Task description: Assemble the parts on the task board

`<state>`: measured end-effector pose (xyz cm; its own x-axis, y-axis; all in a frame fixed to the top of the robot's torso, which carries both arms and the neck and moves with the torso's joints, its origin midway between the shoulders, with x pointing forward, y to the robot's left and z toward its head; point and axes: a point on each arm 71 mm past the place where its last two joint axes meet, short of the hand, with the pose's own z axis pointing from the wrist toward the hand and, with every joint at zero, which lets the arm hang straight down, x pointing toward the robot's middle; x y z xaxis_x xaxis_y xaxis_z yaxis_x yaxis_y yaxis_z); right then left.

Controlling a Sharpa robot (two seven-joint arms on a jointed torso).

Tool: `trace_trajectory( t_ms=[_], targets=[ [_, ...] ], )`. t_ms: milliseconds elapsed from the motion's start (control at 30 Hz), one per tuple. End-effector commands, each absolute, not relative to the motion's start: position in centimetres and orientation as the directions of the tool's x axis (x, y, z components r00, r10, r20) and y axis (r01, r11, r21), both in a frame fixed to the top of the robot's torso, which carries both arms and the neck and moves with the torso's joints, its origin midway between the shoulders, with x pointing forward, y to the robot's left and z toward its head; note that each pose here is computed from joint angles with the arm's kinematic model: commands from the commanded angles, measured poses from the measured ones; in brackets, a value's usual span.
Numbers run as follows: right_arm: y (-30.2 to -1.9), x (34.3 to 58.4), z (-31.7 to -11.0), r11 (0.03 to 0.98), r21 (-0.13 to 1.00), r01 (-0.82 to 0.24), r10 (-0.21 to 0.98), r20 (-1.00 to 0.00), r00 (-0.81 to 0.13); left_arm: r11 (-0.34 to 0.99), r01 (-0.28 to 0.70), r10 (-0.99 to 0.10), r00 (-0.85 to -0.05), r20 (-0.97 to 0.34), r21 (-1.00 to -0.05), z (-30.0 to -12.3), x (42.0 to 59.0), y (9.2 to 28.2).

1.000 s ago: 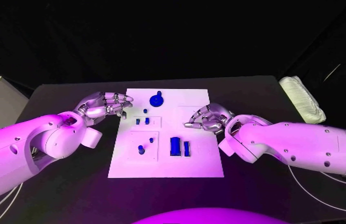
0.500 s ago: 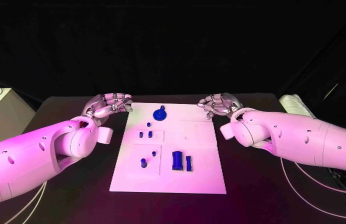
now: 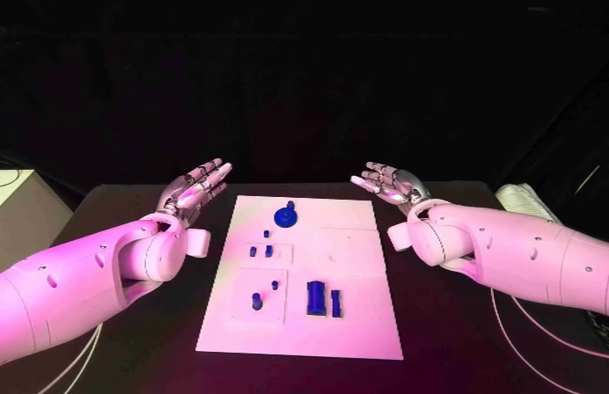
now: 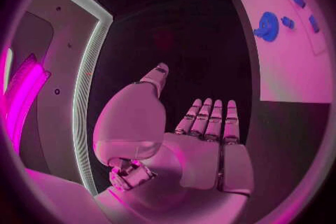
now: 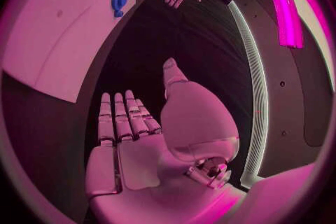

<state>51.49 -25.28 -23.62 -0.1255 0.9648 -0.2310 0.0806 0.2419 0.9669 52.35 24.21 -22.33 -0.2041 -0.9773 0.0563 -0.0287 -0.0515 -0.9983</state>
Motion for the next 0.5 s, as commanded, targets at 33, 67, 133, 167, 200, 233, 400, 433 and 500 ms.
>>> trace_trajectory(
  t_ms=[33, 67, 133, 167, 200, 233, 400, 433, 500],
  targets=[
    [-24.0, 50.5, -23.4, 0.181, 0.982, 0.046, 0.98, -0.177, -0.086, -0.043, -0.011, -0.985, -0.165, 0.044, -0.999, -22.2, 51.7, 23.4],
    [-23.5, 50.1, -23.4, 0.16, 0.986, 0.04, 0.984, -0.157, -0.08, -0.042, -0.01, -0.987, -0.156, 0.043, -0.999, -22.3, 51.4, 23.1],
    [-22.3, 49.2, -23.2, 0.114, 0.993, 0.028, 0.992, -0.112, -0.065, -0.039, -0.008, -0.99, -0.136, 0.04, -0.999, -22.4, 50.8, 22.5],
    [-22.0, 48.9, -23.2, 0.103, 0.994, 0.025, 0.993, -0.101, -0.061, -0.038, -0.008, -0.991, -0.131, 0.039, -0.999, -22.4, 50.6, 22.4],
    [-21.1, 48.1, -23.0, 0.065, 0.998, 0.016, 0.997, -0.064, -0.048, -0.034, -0.006, -0.994, -0.108, 0.034, -0.999, -22.5, 49.7, 21.7],
    [-20.9, 47.9, -22.9, 0.057, 0.998, 0.014, 0.997, -0.056, -0.045, -0.032, -0.005, -0.994, -0.102, 0.033, -0.999, -22.5, 49.5, 21.5],
    [-19.6, 46.5, -22.5, 0.003, 1.0, 0.003, 1.0, -0.003, -0.023, -0.021, -0.002, -0.998, -0.054, 0.021, -1.0, -22.5, 47.7, 20.2],
    [-19.4, 46.4, -22.5, -0.002, 1.0, 0.002, 1.0, 0.002, -0.021, -0.019, -0.002, -0.999, -0.047, 0.019, -1.0, -22.5, 47.4, 20.0],
    [-19.3, 46.2, -22.4, -0.01, 1.0, 0.001, 1.0, 0.01, -0.018, -0.015, -0.001, -0.999, -0.032, 0.015, -1.0, -22.5, 46.8, 19.6]
  ],
)
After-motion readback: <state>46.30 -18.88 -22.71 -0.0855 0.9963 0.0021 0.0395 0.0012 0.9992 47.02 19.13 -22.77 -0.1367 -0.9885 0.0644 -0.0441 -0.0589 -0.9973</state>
